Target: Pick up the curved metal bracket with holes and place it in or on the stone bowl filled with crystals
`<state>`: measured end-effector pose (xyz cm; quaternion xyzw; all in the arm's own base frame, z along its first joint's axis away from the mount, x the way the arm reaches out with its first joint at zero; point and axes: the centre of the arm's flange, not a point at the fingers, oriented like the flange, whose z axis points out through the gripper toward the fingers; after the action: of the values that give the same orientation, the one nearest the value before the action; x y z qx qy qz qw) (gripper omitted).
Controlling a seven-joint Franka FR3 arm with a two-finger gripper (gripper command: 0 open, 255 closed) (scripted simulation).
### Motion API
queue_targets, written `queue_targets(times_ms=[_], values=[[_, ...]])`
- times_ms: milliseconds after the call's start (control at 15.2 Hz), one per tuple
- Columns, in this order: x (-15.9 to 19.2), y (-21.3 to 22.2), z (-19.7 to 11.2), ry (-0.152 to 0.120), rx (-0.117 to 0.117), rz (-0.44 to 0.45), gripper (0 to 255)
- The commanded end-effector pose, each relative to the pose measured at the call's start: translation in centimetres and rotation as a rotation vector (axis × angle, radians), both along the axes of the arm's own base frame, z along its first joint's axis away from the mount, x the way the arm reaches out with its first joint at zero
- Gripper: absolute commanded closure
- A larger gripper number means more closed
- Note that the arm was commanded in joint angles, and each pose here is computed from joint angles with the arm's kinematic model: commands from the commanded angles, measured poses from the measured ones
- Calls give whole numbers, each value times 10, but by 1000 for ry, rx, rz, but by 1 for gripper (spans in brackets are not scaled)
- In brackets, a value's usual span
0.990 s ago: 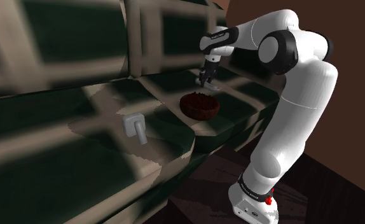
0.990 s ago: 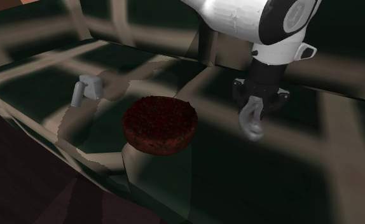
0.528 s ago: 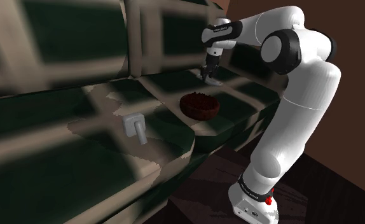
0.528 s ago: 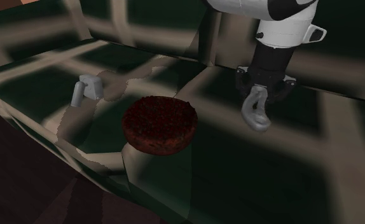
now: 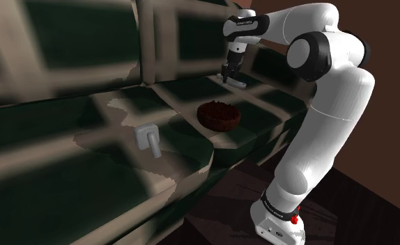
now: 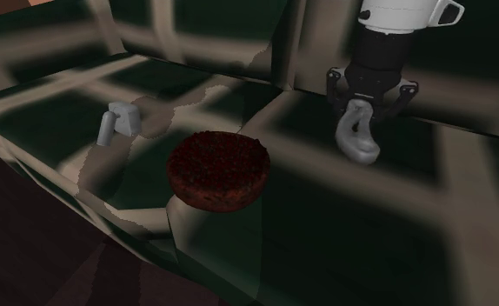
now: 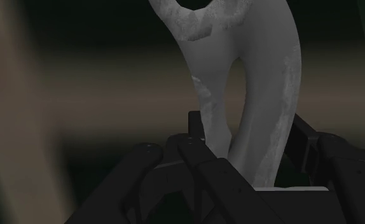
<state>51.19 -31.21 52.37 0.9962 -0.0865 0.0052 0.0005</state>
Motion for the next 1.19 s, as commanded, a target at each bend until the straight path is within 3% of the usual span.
queue_targets(times_ms=[0,396,1122], values=[[0,0,11,0,0,0,255],[0,0,39,0,0,0,255],[-61,131,38,0,0,0,255]])
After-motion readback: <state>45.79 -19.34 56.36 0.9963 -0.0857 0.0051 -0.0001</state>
